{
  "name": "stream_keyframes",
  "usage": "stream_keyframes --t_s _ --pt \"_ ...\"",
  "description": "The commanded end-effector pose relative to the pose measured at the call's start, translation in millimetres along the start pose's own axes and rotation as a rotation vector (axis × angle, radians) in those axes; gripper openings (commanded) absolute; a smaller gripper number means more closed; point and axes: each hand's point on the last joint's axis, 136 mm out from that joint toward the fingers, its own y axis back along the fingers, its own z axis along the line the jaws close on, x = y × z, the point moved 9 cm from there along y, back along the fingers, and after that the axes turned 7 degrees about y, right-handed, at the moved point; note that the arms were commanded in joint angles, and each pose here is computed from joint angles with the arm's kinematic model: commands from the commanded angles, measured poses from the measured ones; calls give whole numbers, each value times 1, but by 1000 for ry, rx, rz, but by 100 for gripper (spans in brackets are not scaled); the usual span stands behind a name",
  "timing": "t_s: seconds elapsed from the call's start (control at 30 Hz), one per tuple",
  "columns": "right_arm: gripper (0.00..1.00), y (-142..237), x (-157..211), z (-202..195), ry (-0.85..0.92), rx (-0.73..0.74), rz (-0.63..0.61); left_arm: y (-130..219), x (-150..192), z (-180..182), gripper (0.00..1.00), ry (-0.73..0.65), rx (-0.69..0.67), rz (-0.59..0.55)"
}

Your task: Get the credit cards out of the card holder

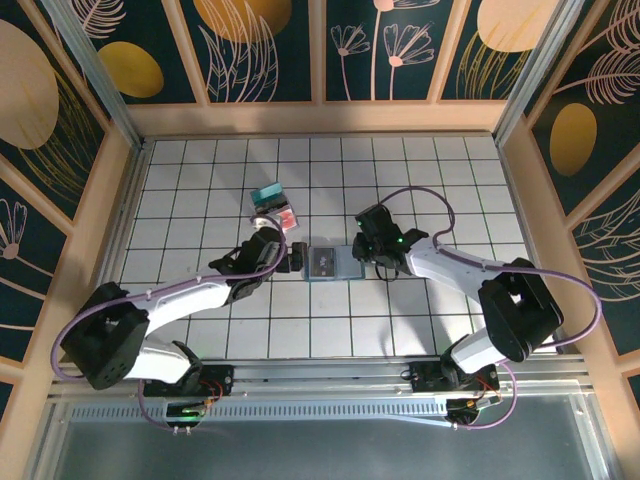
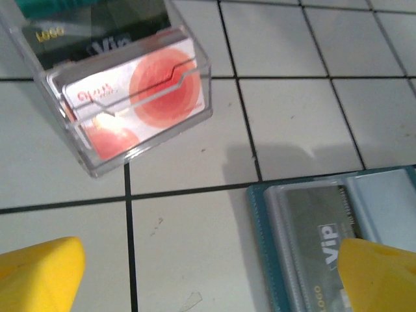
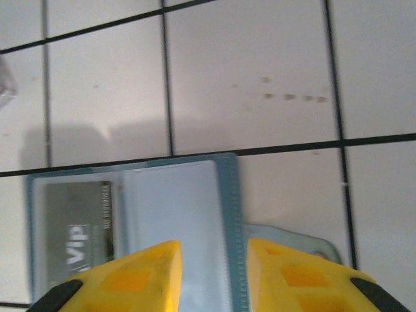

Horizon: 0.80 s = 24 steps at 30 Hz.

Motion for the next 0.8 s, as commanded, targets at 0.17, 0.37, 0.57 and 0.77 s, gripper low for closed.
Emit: stream_keyframes --t_s 0.17,0.37,0.57,0.77 --pt "32 -7 -9 26 -19 -222 30 -20 7 -4 99 73 -28 41" --pt "31 -16 -6 32 -19 -274 64 -28 12 -2 99 59 -64 63" --pt "30 -24 0 35 -25 -302 88 -35 18 0 99 20 -98 91" --pt "30 -30 4 37 -28 -321 104 -39 28 -6 99 -50 -141 109"
